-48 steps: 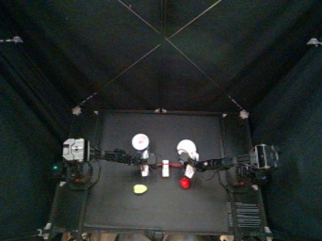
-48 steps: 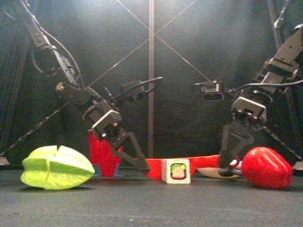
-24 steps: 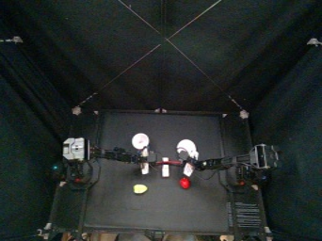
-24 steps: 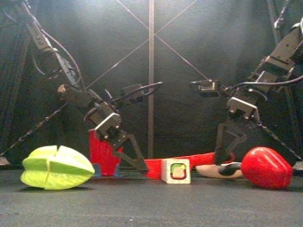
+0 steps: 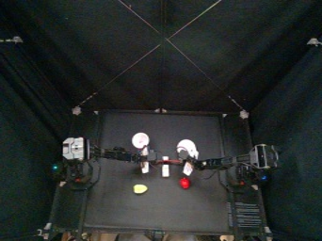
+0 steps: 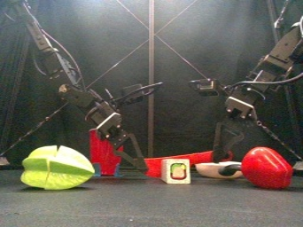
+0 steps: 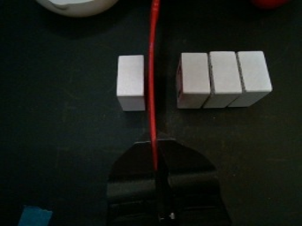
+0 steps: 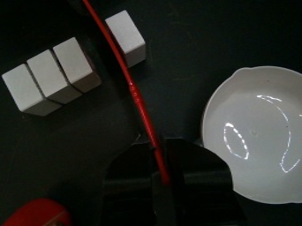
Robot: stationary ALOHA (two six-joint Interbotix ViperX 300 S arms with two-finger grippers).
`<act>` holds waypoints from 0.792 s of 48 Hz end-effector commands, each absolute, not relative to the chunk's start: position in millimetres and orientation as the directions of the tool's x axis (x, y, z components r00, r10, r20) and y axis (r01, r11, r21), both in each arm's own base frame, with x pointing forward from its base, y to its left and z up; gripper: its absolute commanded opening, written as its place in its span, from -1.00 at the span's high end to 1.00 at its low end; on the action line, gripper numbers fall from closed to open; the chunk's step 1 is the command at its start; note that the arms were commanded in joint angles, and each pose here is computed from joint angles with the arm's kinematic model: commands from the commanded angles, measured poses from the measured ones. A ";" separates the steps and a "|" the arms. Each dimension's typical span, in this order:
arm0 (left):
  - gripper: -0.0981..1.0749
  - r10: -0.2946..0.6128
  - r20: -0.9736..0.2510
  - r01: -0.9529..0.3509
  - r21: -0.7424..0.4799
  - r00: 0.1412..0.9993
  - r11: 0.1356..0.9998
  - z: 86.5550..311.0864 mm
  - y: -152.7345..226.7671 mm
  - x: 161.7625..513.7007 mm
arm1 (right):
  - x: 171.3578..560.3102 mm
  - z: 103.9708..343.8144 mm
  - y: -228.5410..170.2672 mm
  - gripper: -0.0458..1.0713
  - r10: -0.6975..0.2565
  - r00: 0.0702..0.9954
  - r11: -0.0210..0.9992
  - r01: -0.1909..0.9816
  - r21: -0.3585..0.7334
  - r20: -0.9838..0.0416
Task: Cut sushi roll
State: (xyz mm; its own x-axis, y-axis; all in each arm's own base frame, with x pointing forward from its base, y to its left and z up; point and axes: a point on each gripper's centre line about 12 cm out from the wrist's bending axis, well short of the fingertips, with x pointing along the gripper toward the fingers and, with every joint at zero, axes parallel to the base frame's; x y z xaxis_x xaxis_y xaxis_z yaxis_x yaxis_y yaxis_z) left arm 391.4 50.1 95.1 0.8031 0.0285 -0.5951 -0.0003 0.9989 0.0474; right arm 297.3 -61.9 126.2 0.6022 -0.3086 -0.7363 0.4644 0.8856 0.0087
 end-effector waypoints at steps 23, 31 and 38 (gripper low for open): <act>0.48 -0.039 -0.455 0.081 0.072 0.890 0.994 149.7 20.0 402.0 | 303.3 180.4 -65.4 0.42 -0.344 0.711 0.876 0.478 0.062 -0.613; 0.48 -0.048 -0.456 0.091 0.073 0.889 0.993 149.4 15.8 402.5 | 303.5 180.3 -62.1 0.42 -0.337 0.715 0.881 0.469 0.062 -0.613; 0.48 -0.048 -0.451 0.091 0.073 0.891 0.993 151.0 15.8 403.8 | 303.5 179.4 -60.7 0.42 -0.333 0.715 0.884 0.464 0.060 -0.615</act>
